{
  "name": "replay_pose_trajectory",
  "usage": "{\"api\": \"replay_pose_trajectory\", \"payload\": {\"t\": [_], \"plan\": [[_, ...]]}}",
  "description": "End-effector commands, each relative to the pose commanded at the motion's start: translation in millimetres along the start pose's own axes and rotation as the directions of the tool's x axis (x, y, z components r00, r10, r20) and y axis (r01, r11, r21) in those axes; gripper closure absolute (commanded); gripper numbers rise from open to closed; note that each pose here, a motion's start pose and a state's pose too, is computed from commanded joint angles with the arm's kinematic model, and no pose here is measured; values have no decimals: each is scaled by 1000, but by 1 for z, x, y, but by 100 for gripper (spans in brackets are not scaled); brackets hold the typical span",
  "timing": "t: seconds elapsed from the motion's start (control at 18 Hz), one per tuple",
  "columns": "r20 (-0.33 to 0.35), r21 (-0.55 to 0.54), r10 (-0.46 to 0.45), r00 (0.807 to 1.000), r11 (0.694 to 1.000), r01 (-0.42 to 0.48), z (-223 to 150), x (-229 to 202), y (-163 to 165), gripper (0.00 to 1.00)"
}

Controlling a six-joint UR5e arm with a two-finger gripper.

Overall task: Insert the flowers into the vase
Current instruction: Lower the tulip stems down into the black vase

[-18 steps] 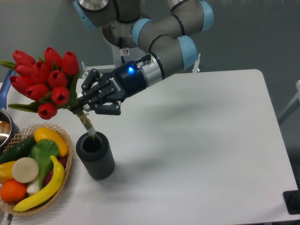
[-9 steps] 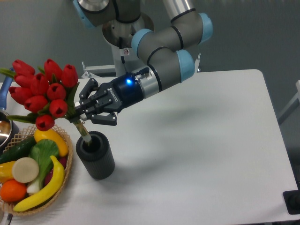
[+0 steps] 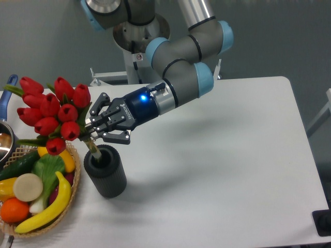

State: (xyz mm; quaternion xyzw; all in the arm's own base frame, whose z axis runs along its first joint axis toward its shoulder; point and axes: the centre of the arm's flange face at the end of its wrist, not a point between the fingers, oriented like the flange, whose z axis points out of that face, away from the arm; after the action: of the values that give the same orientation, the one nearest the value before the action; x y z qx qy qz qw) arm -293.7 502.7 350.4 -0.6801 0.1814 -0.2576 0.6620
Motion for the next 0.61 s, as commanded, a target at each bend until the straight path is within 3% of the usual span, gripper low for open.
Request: {"api": "replay_pose_trajectory", "payload": {"t": [0.61], "plan": [[9,-3,-29,1000,1000,29,-5,-2,57,83]]}}
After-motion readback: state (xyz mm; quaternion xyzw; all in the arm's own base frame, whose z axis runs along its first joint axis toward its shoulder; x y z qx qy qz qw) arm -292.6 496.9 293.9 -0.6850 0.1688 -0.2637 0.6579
